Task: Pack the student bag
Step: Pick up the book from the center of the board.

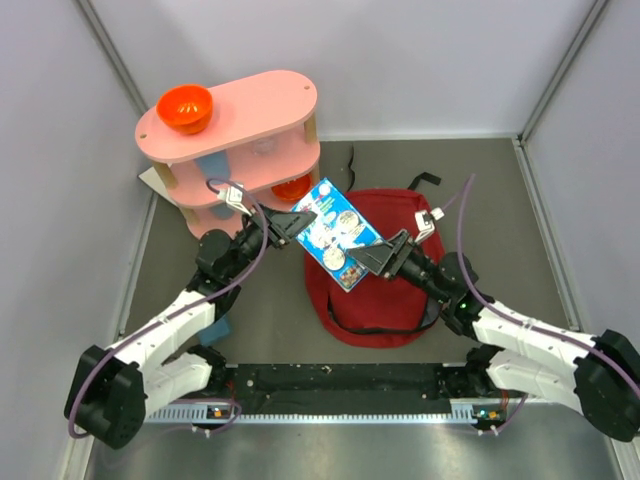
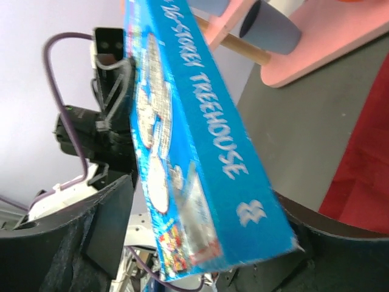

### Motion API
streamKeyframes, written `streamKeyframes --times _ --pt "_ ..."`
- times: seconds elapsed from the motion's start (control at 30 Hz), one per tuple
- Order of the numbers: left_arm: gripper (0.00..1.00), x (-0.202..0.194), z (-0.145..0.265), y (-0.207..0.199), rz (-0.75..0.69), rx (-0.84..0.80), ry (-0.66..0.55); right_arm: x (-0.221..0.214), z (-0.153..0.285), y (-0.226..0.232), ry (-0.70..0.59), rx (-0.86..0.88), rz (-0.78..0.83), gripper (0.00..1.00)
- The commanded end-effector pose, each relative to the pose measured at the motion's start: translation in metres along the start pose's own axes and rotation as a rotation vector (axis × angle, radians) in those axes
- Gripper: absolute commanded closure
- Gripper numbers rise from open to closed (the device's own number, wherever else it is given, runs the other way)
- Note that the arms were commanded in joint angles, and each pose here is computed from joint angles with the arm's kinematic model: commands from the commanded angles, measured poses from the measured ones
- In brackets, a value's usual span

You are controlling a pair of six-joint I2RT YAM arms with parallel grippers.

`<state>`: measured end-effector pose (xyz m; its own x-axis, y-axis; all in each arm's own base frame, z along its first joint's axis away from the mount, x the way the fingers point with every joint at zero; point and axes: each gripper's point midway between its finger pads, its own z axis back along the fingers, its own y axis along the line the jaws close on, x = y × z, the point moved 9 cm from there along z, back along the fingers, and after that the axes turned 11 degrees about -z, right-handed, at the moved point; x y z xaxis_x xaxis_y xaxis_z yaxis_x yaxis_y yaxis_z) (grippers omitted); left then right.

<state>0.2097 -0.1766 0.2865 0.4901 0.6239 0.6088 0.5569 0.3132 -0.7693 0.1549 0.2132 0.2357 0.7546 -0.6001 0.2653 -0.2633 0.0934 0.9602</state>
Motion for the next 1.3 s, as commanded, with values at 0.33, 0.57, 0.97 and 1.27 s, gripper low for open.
streamKeyframes --times 0.33,0.57,0.97,1.27 --pt "0.59 0.004 -0.007 -0.013 -0.054 -0.119 0.025 0.007 0.007 0.024 -0.060 0.151 0.028 1.00" --pt "0.04 -0.011 -0.002 0.005 -0.273 0.007 0.267 0.038 0.052 0.022 -0.355 -0.227 0.189 1.00" --pt "0.02 -0.054 -0.002 -0.002 -0.652 0.098 0.596 0.065 0.143 0.004 -0.794 -0.604 0.213 1.00" --pt "0.01 -0.118 -0.009 -0.029 -0.813 -0.076 0.834 0.083 0.181 0.035 -0.957 -0.608 0.314 1.00"
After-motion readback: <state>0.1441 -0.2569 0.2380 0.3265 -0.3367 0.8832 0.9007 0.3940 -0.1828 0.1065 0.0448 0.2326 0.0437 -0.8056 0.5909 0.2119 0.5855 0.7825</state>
